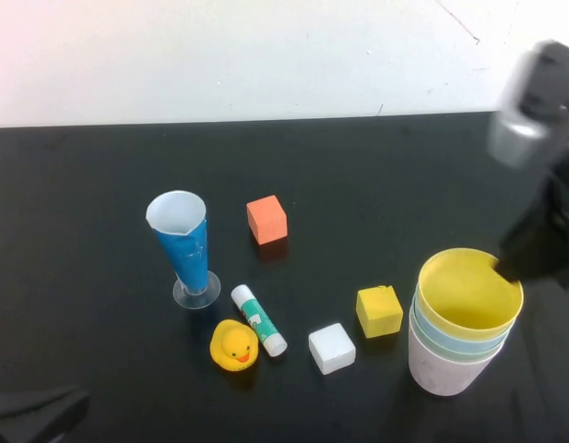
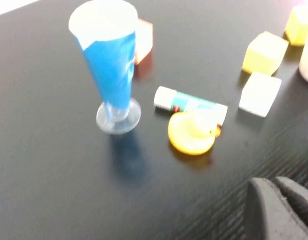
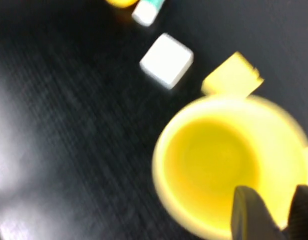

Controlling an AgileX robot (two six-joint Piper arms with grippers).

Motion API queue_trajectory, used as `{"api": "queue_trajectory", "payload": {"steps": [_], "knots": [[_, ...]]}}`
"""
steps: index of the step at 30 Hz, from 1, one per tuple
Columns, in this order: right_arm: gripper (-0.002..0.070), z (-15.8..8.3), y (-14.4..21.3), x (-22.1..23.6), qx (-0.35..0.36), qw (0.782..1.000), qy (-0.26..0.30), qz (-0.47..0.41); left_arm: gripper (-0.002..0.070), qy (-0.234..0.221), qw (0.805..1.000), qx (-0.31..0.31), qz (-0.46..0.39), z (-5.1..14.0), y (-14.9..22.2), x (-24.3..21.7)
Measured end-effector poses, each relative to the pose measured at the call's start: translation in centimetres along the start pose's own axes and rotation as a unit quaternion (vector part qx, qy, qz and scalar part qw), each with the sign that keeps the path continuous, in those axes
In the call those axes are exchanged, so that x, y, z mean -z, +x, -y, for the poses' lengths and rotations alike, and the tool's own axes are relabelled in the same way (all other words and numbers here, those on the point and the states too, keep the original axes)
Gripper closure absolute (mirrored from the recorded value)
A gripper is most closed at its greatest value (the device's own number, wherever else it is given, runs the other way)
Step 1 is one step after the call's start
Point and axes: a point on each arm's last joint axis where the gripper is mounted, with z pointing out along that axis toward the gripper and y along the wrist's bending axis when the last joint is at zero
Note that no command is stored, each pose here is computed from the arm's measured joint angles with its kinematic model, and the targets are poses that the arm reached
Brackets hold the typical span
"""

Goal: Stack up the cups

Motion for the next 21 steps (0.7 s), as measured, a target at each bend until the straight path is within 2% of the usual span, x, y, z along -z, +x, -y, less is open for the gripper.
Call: {"api": "queue_trajectory", "payload": {"steps": [5,8,12,17,21], "knots": [[0.0545,-3.6,4.0,1.8,-0.002,0.995,0.061,0.083,0.0673,-0.001,0.998,-0.048,0.037,0.1,0.8,-1.2],[0.0556,-5.3,6.1,3.2,0.000,0.978,0.123,0.167,0.0673,-0.010,0.995,-0.084,0.048,-0.1,1.3,-1.7],[0.0560,-7.0,8.4,4.1,0.006,0.955,0.180,0.238,0.0673,-0.006,0.996,-0.082,0.042,0.0,1.8,-1.9],[0.0561,-8.3,10.4,4.2,0.034,0.942,0.207,0.261,0.0673,-0.004,0.996,-0.076,0.039,0.0,1.8,-1.9],[0.0561,-8.6,11.1,3.6,0.038,0.945,0.205,0.254,0.0673,-0.004,0.996,-0.076,0.039,0.0,1.8,-1.9]]}}
